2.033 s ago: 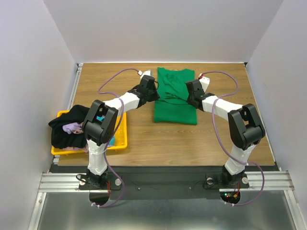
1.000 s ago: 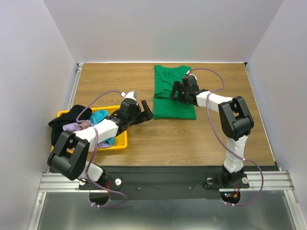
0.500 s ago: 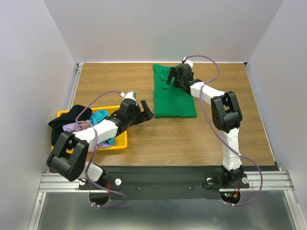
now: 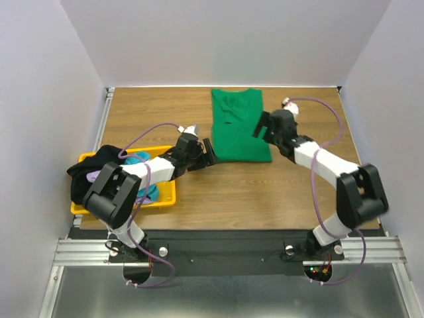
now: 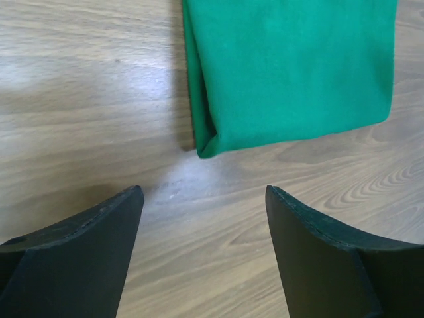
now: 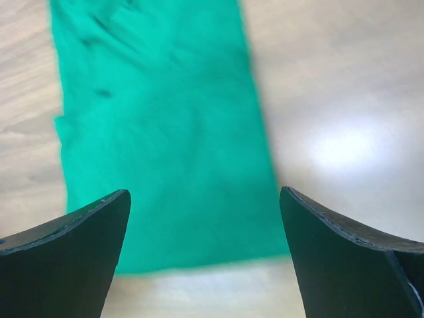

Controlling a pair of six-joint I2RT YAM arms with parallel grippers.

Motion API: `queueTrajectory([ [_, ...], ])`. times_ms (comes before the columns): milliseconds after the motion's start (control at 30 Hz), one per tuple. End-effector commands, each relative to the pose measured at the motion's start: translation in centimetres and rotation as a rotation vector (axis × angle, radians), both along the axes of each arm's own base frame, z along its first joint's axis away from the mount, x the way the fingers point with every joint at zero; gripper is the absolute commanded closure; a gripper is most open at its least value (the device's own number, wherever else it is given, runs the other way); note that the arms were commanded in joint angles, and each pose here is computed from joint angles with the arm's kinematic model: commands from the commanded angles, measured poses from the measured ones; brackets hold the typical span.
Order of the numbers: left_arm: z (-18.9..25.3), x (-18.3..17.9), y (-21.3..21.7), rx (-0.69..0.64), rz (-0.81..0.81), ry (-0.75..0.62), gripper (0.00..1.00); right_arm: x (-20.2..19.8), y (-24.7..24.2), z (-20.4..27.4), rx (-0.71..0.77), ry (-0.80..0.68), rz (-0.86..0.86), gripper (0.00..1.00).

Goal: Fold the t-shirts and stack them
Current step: Fold the tshirt

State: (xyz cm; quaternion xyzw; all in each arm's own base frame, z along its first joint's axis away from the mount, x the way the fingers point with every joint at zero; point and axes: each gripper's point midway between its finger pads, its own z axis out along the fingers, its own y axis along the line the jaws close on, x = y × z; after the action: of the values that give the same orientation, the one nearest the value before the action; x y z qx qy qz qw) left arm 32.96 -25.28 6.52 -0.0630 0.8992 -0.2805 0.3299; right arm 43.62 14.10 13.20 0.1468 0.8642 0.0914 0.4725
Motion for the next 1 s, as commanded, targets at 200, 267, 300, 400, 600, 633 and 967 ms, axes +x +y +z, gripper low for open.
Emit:
queueTrajectory([
  [200,-0.1,2.5,-3.2,-0.028,-0.07,-0.032,0.4,-6.1,-3.3,-6.5,0.112,0.185,-0.05,0.09],
  [267,-0.8,2.4,-3.5,-0.021,-0.079,-0.017,0.45,-6.3,-3.2,-7.6,0.117,0.218,-0.042,0.15],
  [300,-0.9,2.6,-3.7,-0.018,-0.081,-0.015,0.46,-6.1,-3.2,-7.7,0.117,0.222,-0.044,0.17],
  [400,-1.9,2.7,-3.8,-0.003,-0.084,0.002,0.59,-6.2,-2.7,-9.2,0.126,0.267,-0.023,0.31],
  [600,-3.4,2.6,-3.7,0.021,-0.086,0.03,1.0,-6.6,-1.4,-10.9,0.158,0.333,0.027,0.61],
  [633,-3.1,2.6,-3.7,0.018,-0.086,0.023,1.0,-6.7,-1.2,-11.0,0.168,0.339,0.037,0.79],
  [967,-0.1,-5.1,-3.9,-0.012,-0.15,-0.033,1.0,-12.1,-1.8,-7.0,0.243,0.277,0.055,1.0],
])
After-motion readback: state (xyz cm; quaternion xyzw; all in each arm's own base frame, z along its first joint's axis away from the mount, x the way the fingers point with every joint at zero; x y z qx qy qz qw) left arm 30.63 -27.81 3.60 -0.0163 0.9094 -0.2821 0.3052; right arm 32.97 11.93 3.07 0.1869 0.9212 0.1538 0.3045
